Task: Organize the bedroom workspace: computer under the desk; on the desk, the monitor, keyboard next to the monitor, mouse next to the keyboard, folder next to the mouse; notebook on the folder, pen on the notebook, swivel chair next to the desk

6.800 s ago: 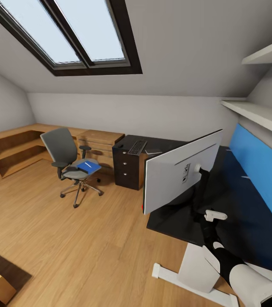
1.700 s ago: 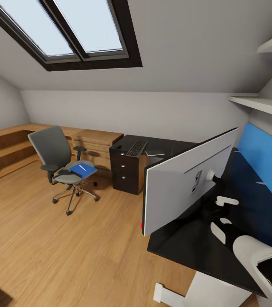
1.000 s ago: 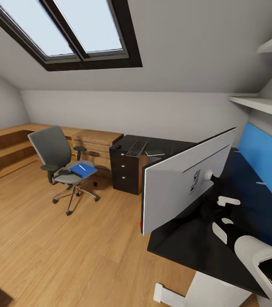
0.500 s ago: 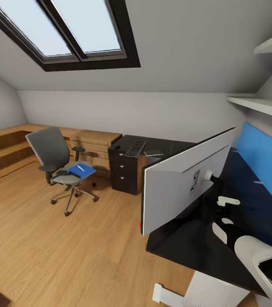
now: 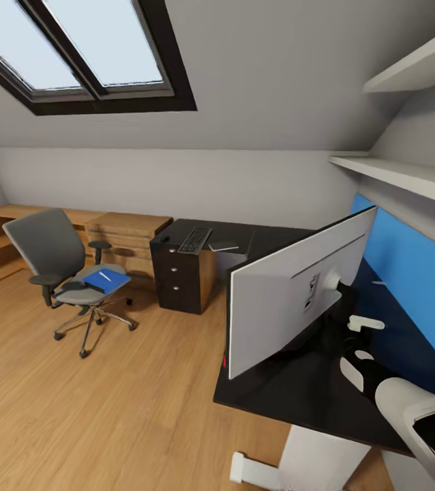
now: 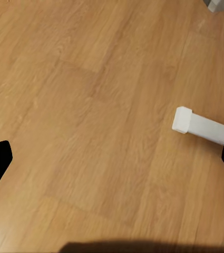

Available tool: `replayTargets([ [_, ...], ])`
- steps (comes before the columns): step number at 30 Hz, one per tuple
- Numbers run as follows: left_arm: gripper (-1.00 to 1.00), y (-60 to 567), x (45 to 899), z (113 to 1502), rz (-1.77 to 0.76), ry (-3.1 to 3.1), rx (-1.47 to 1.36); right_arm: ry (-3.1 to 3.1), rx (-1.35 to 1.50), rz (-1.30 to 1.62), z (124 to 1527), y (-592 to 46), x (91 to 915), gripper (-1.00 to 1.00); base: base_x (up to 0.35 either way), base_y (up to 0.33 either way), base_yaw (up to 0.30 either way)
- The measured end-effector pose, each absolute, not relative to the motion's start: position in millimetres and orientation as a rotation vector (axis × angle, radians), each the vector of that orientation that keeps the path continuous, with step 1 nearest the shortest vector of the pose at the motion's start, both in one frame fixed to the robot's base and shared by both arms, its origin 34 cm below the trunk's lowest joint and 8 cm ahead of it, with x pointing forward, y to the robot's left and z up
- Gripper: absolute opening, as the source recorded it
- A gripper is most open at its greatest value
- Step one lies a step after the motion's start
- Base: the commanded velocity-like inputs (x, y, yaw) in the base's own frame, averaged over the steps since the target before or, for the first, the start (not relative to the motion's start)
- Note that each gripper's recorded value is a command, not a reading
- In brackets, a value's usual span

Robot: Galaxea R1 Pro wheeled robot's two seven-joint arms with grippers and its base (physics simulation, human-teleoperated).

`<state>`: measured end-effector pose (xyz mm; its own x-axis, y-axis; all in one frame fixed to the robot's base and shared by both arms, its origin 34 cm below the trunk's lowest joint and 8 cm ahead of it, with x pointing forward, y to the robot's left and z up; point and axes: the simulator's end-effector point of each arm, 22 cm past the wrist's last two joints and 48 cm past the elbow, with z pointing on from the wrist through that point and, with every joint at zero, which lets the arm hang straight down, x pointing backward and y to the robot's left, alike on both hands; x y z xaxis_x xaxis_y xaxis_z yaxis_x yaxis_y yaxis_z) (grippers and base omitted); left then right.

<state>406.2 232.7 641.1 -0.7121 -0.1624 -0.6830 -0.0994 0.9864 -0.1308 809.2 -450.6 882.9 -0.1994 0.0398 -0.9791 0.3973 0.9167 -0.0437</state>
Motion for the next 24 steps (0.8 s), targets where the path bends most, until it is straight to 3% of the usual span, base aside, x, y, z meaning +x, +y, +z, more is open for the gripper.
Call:
replayTargets([
  [5, 1.00, 233.1, 407.0, 641.9, -0.108, 2.365, -0.182, 1.750, 0.326, -0.334, 884.7, -449.7, 809.4, -1.00, 0.000, 0.000, -0.252],
  [12, 1.00, 233.3, 407.1, 642.1, -0.107, 2.364, -0.182, 1.750, 0.321, -0.334, 884.9, -448.6, 809.7, -1.00, 0.000, -0.001, -0.034],
  [24, 1.00, 234.0, 407.2, 642.3, -0.106, 2.363, -0.184, 1.749, 0.327, -0.329, 885.3, -447.7, 809.9, -1.00, 0.046, -0.292, 0.000],
])
